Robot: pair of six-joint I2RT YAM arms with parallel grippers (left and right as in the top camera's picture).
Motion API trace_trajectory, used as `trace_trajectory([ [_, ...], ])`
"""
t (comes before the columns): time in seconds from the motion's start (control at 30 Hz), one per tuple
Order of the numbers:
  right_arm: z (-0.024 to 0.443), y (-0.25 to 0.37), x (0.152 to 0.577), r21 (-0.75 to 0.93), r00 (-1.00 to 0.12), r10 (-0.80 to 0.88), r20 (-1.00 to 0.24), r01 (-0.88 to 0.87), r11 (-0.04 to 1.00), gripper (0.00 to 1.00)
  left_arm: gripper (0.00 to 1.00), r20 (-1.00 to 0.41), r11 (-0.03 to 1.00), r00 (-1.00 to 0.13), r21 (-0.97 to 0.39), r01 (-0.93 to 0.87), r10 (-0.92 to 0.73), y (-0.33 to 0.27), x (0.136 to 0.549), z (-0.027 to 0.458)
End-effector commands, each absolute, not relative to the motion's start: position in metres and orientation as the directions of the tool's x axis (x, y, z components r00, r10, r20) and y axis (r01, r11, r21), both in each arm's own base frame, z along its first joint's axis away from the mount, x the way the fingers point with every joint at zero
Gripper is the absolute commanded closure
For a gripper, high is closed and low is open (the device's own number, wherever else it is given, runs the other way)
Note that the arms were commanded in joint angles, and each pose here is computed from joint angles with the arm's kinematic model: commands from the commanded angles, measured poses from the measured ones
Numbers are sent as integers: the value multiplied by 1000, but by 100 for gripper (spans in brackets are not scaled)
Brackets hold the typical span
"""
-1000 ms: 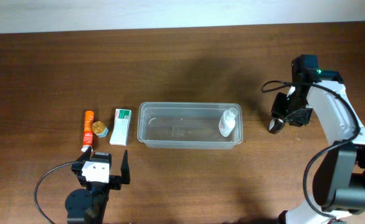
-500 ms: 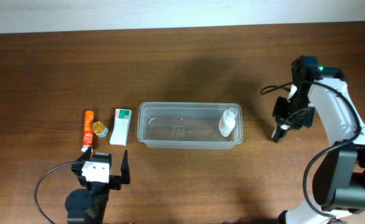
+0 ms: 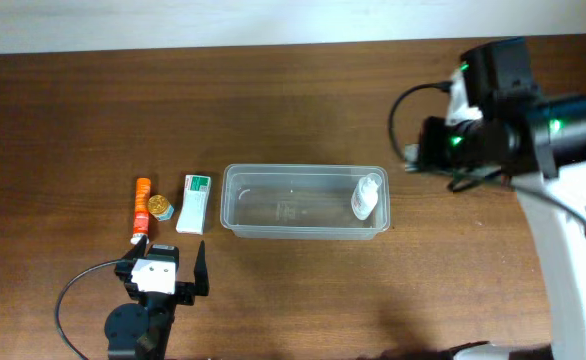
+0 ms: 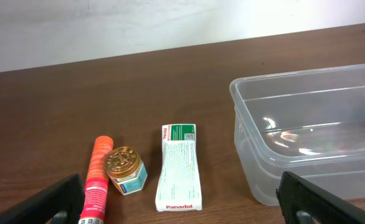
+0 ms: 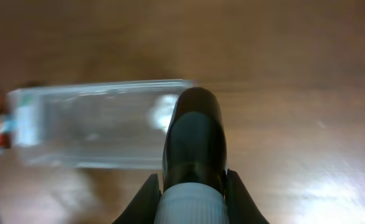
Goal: Pack container
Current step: 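Lower the dark bottle into the container beside the white bottle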
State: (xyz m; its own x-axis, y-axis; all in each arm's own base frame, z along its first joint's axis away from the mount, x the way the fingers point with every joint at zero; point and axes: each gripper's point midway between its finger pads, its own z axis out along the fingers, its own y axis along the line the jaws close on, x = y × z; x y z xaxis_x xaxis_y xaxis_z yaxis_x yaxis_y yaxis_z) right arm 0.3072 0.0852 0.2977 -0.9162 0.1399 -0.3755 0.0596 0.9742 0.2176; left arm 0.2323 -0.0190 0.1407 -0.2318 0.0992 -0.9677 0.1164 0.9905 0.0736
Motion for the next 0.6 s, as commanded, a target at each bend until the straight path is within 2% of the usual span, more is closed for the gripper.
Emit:
trace_trajectory([
  [0.0, 292, 119, 304, 246, -931, 110, -348, 23, 969, 85, 0, -968, 986, -221, 86, 143, 116, -24, 232, 141],
  [0.27, 222, 184, 318, 221, -974, 20, -226, -32, 975, 86, 1, -968, 986, -221, 86, 143, 116, -24, 232, 141],
  [0.57, 140, 178, 348, 119, -995, 54, -81, 44, 992, 85, 1, -968, 986, -221, 85, 143, 116, -24, 232, 141],
])
